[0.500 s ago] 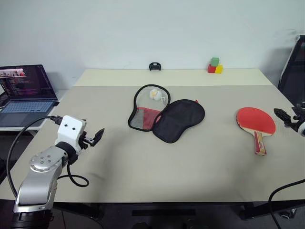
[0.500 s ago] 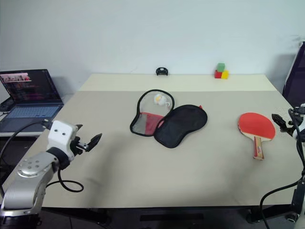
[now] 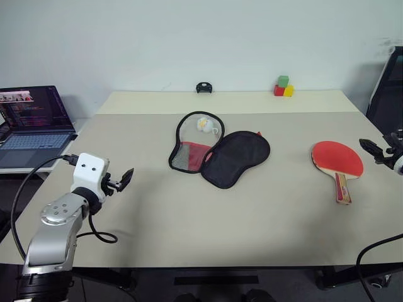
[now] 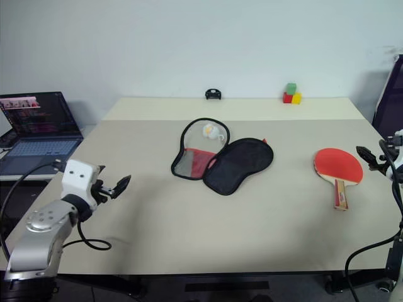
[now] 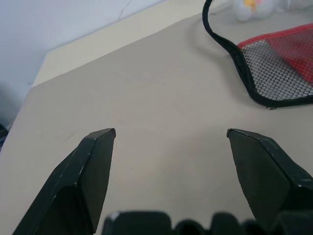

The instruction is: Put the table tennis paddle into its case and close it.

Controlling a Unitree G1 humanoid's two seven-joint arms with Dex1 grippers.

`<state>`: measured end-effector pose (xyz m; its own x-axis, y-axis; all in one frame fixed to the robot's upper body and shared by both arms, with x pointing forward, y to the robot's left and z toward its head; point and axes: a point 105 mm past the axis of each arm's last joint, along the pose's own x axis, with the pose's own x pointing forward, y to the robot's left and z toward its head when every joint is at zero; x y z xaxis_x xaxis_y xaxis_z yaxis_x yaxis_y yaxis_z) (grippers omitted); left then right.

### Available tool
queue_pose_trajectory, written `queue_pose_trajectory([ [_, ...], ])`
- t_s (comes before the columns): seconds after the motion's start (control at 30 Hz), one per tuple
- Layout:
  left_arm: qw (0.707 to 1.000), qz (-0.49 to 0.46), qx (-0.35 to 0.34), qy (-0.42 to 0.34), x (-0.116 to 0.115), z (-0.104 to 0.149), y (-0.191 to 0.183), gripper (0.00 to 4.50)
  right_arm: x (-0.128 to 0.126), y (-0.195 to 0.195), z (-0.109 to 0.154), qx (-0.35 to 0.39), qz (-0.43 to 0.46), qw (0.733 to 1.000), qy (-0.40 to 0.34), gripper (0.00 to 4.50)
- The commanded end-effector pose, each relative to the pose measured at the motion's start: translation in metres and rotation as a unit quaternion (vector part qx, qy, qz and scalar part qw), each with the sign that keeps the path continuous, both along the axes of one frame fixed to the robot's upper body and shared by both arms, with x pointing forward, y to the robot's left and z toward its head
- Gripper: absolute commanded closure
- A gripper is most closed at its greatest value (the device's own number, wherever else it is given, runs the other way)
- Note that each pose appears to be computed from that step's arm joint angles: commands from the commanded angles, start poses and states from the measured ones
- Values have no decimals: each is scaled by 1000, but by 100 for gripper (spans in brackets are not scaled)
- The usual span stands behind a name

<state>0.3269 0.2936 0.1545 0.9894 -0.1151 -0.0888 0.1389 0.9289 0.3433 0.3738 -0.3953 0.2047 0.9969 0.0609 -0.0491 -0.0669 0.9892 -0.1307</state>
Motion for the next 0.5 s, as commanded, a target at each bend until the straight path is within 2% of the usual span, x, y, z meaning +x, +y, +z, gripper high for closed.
queue_pose_trajectory([
  [0.03,999,-6,6,-32,-7,21,10,49,2,13,18,12,35,999,-34,58],
  [0.2,998,-60,-10,-25,-9,27,5,49,7,49,15,29,101,994,-40,58],
  [0.33,990,-136,-21,-22,3,38,-18,49,3,86,8,26,156,987,-26,58],
  [0.5,974,-227,-22,-16,16,50,-48,49,-7,145,-8,60,234,970,11,58],
])
